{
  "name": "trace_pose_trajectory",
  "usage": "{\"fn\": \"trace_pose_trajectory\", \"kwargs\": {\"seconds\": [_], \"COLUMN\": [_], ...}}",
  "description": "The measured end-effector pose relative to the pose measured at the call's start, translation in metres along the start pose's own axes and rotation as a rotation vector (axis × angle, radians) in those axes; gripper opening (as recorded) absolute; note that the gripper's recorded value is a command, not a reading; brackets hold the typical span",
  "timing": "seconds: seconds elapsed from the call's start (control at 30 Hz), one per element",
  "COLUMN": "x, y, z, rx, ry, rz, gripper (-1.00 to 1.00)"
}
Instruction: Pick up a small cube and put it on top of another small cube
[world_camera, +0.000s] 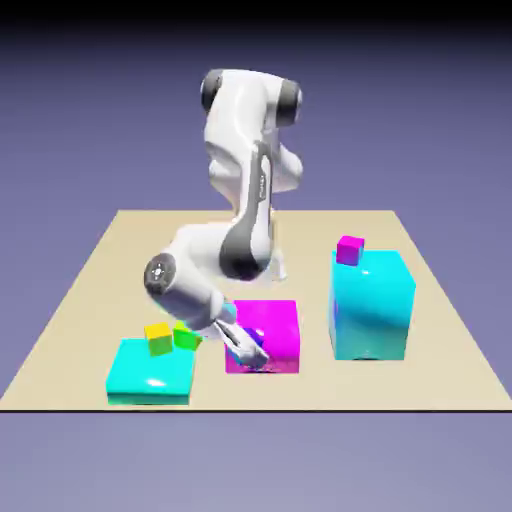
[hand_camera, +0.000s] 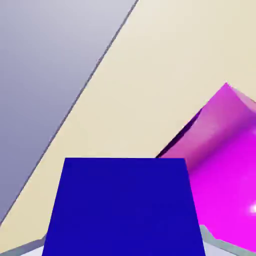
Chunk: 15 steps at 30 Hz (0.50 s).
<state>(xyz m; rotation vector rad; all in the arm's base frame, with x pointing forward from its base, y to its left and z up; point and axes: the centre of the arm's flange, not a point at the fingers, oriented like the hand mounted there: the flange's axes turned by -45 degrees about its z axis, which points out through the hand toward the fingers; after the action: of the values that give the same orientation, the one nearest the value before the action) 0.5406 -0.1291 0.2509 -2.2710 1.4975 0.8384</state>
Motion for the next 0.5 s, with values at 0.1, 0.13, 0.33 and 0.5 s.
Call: {"fn": "trace_pose_trajectory", "kwargs": {"seconds": [0.1, 0.13, 0.33, 0.5], "x": [0.020, 0.025, 0.039, 0.049], "y": [0.062, 0.083, 0.177, 0.158], "z": [-0.024, -0.030, -0.044, 0.019], "rx": [0.115, 0.155, 0.341, 0.339], "ry": [-0.024, -0.033, -0.087, -0.087], "rz": [0.108, 0.144, 0.295, 0.295], "gripper": [-1.00, -1.00, -1.00, 1.00]}}
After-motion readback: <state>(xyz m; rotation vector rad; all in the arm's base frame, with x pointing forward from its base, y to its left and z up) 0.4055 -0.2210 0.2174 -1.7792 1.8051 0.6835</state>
